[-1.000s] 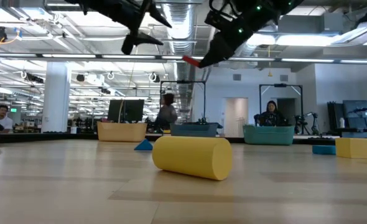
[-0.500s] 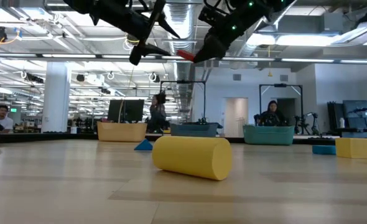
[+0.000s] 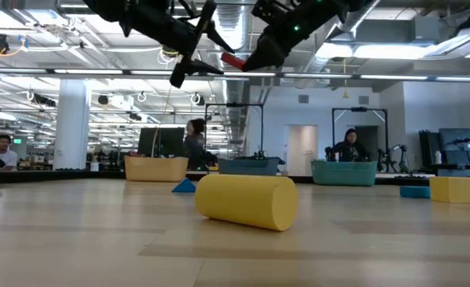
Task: Sort & place blocks by color
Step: Put the right red block into the yellow container
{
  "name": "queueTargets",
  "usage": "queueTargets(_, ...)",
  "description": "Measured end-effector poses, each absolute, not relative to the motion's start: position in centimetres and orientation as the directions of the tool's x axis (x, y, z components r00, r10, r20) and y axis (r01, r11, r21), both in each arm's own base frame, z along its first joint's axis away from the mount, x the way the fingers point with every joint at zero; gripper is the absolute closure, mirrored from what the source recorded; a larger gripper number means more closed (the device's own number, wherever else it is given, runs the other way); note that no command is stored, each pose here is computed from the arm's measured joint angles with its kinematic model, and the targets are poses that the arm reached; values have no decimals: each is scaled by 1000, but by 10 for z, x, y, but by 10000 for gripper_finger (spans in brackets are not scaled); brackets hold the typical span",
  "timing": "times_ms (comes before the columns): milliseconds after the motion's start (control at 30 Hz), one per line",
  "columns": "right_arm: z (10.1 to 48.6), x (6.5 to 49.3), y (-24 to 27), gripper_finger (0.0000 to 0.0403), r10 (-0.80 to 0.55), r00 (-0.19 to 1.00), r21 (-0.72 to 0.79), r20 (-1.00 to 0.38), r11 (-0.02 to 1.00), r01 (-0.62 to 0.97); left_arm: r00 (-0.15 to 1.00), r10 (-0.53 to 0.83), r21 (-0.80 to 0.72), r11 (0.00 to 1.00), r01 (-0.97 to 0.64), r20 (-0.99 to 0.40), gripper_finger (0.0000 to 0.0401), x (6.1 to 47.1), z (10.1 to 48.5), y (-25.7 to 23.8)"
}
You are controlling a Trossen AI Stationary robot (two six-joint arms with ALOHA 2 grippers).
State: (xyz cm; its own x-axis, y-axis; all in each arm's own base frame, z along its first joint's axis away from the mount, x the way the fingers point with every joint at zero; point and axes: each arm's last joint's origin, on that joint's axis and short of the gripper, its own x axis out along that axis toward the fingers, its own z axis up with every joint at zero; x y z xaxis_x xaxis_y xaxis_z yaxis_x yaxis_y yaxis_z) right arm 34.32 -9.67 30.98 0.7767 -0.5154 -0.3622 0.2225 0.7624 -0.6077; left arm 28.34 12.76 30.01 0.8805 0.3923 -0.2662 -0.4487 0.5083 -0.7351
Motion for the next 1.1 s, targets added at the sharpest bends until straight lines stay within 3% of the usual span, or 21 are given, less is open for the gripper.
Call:
queueTargets(267,309,344,-94,284,-511,777,-578,-369,780,239,929,249,-767,525,-367,-274,173,300,283,129)
queueTargets(600,307,344,-90,284,-502,773,-565,-388,792,231,920,299,-747,545,-381,-252,192,296,285,141)
queueTargets(800,307,344,-90,284,-501,772,-567,-390,792,227,943,260,-758,568,-322,-206,246,294,289,146)
queueTargets(933,308,344,-89,284,-500,774,-566,-388,792,228,968,145,-750,613,-249,-203,309,293,289,148)
queueTargets(1033,307,344,-90,284,-501,773,-573,-389,789,223,967,131,-753,608,-252,-219,363,292,287,148)
queueTargets(1100,307,344,-90,280,-502,772,-576,-390,787,221,967,132,-750,611,-253,-219,376,291,287,149)
